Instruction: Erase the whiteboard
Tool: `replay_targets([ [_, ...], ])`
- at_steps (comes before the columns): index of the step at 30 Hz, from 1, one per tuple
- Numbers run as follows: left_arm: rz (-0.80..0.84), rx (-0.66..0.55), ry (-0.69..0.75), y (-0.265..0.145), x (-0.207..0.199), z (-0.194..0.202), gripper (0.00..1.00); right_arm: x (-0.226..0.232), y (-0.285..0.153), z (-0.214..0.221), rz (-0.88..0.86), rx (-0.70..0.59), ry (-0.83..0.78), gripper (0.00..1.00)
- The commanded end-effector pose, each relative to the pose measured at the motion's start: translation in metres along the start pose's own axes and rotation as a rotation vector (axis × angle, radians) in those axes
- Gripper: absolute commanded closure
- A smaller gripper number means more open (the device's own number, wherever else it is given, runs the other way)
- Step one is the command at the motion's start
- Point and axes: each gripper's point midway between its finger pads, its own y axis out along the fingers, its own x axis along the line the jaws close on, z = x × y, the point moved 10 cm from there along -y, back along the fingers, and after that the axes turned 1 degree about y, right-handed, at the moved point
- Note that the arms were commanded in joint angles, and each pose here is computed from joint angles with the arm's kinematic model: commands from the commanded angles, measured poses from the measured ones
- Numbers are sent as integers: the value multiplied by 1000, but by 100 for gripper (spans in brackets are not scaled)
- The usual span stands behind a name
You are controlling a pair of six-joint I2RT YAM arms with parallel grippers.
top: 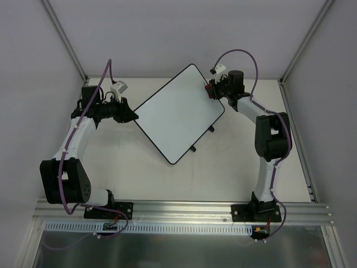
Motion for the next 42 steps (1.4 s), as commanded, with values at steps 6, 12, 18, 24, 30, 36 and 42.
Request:
replay_targets([
  [6, 13, -1, 143, 4, -3, -4, 100, -1, 17, -31, -109, -48, -23, 98],
  [12, 14, 2, 138, 4, -3, -3, 100, -1, 35, -56, -165, -125, -20, 97],
  [18, 10, 5, 136, 5, -2, -2, 100, 1, 42, -77, -237, -193, -34, 97],
  [24, 8, 11, 133, 6, -1, -2, 100, 2, 43, -73, -242, -183, -26, 97],
  [30, 5, 10, 137, 5, 0, -2, 100, 1, 29, -43, -252, -122, 56, 98],
  [36, 8, 10, 136, 6, -1, -3, 100, -1, 10, 3, -248, -39, 161, 98],
  [42, 11, 7, 138, 5, -2, -3, 100, -13, 1, 19, -236, -21, 269, 98],
])
